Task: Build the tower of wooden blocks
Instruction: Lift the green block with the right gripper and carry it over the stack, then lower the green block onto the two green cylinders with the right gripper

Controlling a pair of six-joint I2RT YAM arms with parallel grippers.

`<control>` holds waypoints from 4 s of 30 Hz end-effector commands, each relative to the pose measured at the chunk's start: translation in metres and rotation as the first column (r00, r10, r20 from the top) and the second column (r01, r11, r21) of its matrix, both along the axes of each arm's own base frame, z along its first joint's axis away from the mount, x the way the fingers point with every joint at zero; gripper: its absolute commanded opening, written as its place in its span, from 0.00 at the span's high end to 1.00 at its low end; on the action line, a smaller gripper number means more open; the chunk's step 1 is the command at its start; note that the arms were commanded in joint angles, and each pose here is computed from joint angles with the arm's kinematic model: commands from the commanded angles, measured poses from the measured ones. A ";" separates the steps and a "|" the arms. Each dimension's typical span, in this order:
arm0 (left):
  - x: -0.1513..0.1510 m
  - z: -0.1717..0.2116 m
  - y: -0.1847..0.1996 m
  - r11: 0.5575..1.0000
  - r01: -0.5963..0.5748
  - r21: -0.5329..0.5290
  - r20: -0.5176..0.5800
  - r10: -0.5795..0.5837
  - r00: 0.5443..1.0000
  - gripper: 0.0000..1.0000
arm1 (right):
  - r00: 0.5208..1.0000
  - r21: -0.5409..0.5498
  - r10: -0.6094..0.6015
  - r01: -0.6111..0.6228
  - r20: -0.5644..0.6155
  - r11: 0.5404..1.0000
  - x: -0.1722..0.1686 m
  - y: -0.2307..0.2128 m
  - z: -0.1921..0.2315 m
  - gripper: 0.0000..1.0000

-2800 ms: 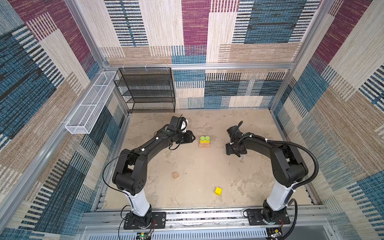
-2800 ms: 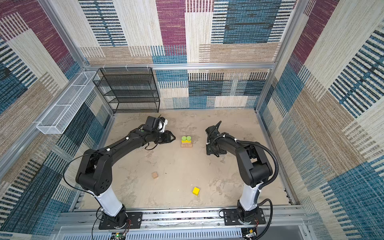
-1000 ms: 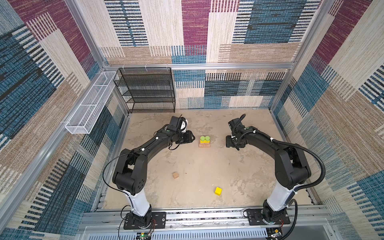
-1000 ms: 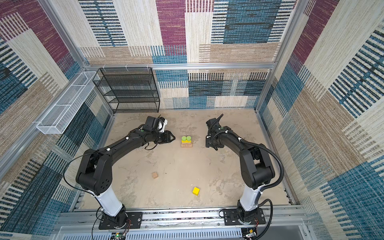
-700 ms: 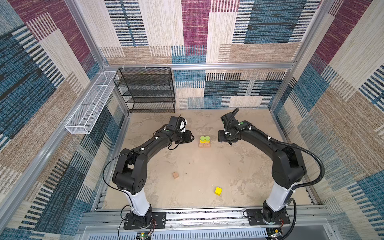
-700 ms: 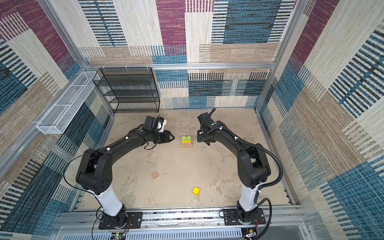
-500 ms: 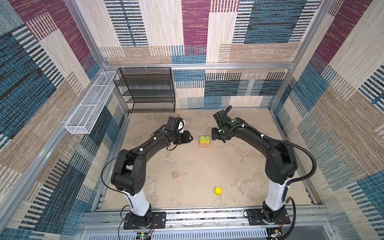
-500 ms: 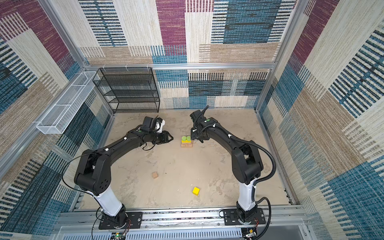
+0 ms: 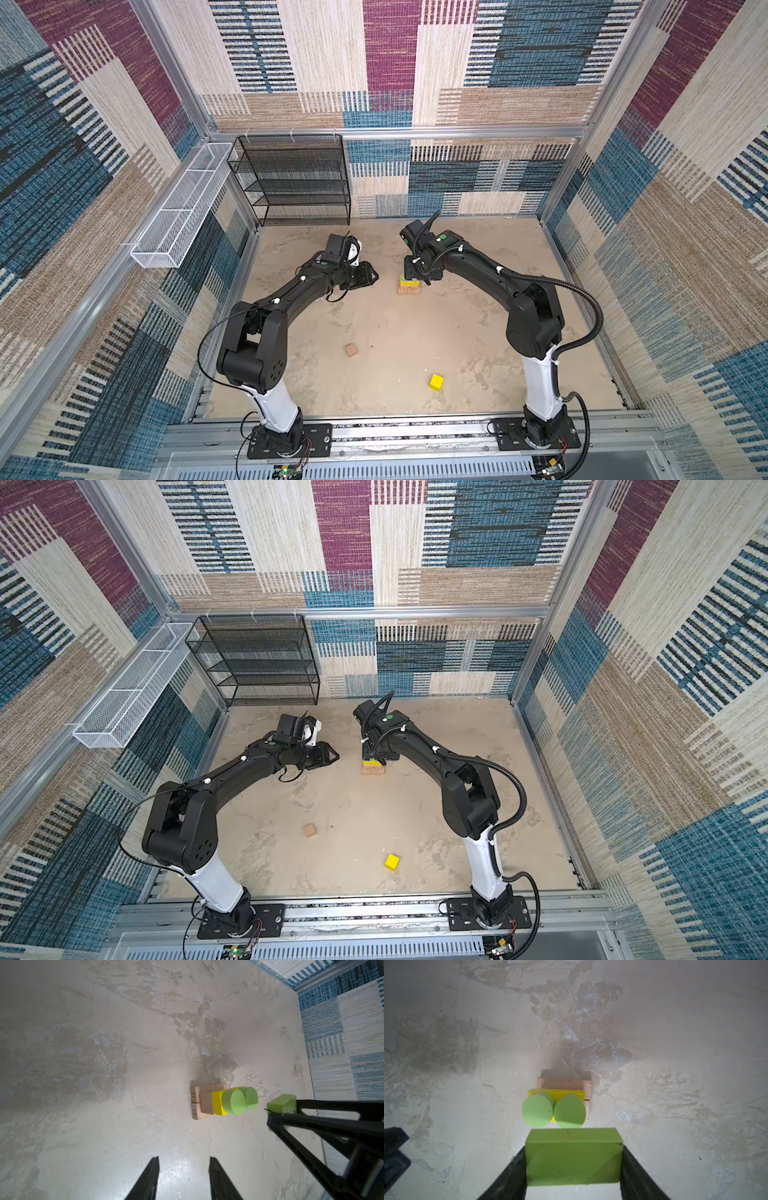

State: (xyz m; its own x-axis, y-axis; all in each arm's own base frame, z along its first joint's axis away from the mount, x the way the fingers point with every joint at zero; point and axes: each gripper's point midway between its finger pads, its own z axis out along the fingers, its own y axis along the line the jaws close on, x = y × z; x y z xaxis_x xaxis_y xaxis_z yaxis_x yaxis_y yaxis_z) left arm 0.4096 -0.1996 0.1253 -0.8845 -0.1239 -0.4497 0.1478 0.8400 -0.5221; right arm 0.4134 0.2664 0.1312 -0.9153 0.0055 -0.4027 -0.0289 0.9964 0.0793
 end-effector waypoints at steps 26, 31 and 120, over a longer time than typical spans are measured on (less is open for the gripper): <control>0.001 0.001 0.014 0.999 -0.011 -0.038 0.003 0.011 1.000 0.56 | 0.999 -0.090 0.008 -0.012 -0.050 0.996 0.013 0.017 -0.012 0.41; 0.001 0.000 0.014 0.999 -0.012 -0.042 0.000 0.012 1.000 0.56 | 0.999 -0.105 0.004 -0.009 -0.049 0.994 0.013 0.015 -0.011 0.40; 0.000 0.000 0.022 0.998 -0.027 -0.061 -0.006 0.027 1.000 0.56 | 0.999 -0.121 0.001 -0.006 -0.038 0.993 0.019 0.023 -0.019 0.33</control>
State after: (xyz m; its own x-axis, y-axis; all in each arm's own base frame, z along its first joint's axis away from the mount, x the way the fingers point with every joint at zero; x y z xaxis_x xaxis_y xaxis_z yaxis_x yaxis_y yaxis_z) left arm 0.4102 -0.1747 0.1201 -0.8861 -0.1788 -0.4276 0.1027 0.8240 -0.5573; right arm 0.4300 0.2886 0.1096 -0.9342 -0.0560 -0.3522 -0.0422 0.9980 -0.0467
